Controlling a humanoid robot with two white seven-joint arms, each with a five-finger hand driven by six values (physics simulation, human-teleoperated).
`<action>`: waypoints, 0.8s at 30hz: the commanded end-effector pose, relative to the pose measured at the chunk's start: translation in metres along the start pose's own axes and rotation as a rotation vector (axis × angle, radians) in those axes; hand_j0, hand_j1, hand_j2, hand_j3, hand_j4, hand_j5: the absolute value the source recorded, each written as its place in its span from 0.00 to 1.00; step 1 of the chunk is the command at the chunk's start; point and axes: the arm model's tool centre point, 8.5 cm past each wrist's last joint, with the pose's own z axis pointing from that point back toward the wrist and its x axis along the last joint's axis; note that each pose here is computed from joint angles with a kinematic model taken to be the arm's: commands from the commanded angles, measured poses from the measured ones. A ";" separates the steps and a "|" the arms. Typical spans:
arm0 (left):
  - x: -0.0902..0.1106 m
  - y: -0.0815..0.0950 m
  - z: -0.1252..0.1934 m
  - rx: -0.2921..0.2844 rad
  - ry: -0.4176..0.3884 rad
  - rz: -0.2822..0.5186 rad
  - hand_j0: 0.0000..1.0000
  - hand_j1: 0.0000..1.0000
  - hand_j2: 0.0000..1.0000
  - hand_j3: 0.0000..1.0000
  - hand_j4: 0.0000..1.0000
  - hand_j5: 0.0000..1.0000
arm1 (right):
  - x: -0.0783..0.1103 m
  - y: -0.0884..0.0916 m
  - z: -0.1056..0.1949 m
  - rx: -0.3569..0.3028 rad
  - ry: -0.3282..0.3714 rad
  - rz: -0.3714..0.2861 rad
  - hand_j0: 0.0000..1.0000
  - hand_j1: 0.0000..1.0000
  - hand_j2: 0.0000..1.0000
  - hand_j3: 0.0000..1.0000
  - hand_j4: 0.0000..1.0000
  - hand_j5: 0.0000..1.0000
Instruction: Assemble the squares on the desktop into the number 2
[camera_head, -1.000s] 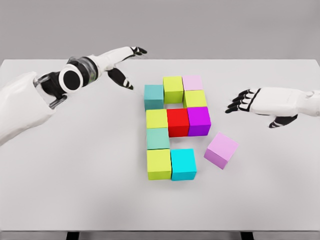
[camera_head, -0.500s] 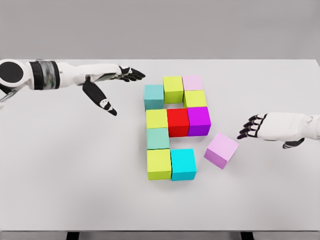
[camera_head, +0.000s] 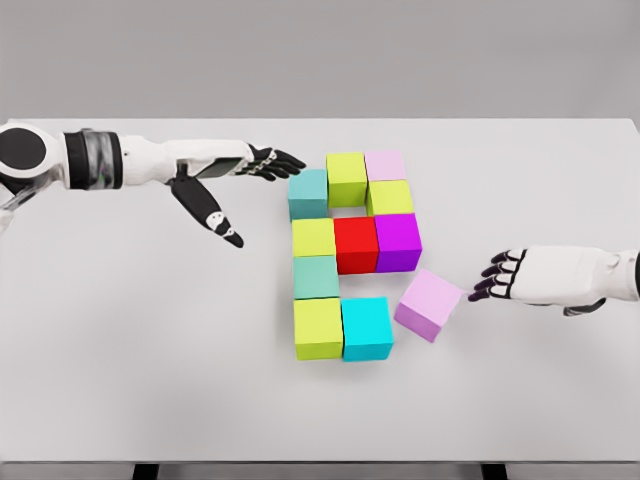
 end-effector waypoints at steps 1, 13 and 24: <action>0.004 -0.004 0.001 -0.010 -0.013 -0.004 1.00 1.00 1.00 1.00 1.00 1.00 | 0.001 -0.001 0.002 0.001 0.002 0.005 1.00 1.00 1.00 1.00 1.00 1.00; -0.003 -0.022 0.002 -0.045 -0.003 -0.007 1.00 1.00 1.00 1.00 1.00 1.00 | 0.002 0.000 0.001 0.004 -0.002 0.002 1.00 1.00 1.00 1.00 1.00 1.00; -0.008 -0.028 -0.007 -0.058 0.000 0.010 1.00 1.00 1.00 1.00 1.00 1.00 | 0.005 0.002 -0.004 -0.003 -0.018 -0.008 1.00 1.00 1.00 1.00 1.00 1.00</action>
